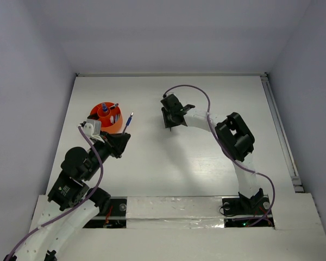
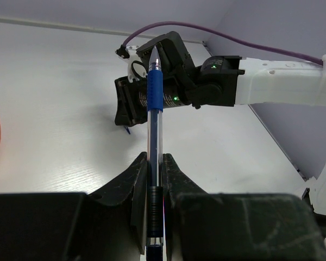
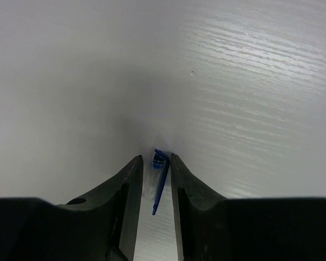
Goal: Sort the stationery into containers
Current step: Close the pen cap on the pen.
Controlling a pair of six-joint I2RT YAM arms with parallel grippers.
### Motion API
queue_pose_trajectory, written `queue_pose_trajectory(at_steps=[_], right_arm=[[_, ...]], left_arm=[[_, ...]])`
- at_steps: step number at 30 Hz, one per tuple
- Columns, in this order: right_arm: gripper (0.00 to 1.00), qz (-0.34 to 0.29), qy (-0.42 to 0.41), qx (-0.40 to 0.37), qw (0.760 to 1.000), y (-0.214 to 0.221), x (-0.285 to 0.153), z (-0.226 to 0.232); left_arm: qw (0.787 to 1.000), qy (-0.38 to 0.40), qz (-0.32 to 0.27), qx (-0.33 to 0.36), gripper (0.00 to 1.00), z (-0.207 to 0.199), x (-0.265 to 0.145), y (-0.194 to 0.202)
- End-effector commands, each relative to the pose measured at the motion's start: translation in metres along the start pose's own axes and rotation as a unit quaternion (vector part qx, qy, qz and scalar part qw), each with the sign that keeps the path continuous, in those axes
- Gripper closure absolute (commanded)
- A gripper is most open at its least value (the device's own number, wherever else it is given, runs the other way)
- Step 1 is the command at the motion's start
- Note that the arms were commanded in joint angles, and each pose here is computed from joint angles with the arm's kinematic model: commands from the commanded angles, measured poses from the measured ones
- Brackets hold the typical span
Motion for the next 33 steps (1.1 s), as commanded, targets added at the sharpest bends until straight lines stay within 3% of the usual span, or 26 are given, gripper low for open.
queue_pose_trajectory(at_steps=[1,8,14,19,20,25,30,33], right_arm=[[0.68,0.041,0.053,-0.02,0.998,0.02,0.014,-0.015],[1.0,0.028,0.04,-0.01,0.999,0.018,0.004,-0.015],[1.0,-0.047,-0.073,0.026,0.996,0.002,-0.04,-0.004],[1.0,-0.132,-0.189,0.06,0.971,-0.017,-0.097,0.006],[1.0,-0.133,-0.198,0.072,0.969,-0.012,-0.102,0.003],[1.0,-0.231,-0.307,0.134,0.913,-0.028,-0.175,0.005],[1.0,-0.279,-0.423,0.214,0.835,-0.034,-0.219,0.009],[1.0,-0.285,-0.459,0.255,0.802,-0.035,-0.23,0.011]], left_arm=[[1.0,0.012,-0.025,0.005,1.0,-0.001,0.002,-0.005],[1.0,0.02,-0.023,-0.006,1.0,-0.002,0.003,-0.002],[0.997,0.062,-0.02,-0.043,1.0,-0.007,0.01,0.012],[0.988,0.119,0.007,-0.096,1.0,-0.009,0.028,0.048],[0.985,0.135,-0.01,-0.106,1.0,-0.012,0.03,0.046],[0.979,0.161,-0.019,-0.125,1.0,-0.012,0.036,0.06],[0.971,0.183,-0.057,-0.143,1.0,-0.017,0.038,0.058],[0.967,0.19,-0.078,-0.149,1.0,-0.021,0.038,0.052]])
Point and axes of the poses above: each gripper's point midway between its finger pads, its own x axis out along the fingers, its own z axis along the line the jaws close on, y = z × x, the point moved 10 cm from there along -x, back along the fingers, and after that the axes turned 10 degrees about x, right-handed, at the moved point
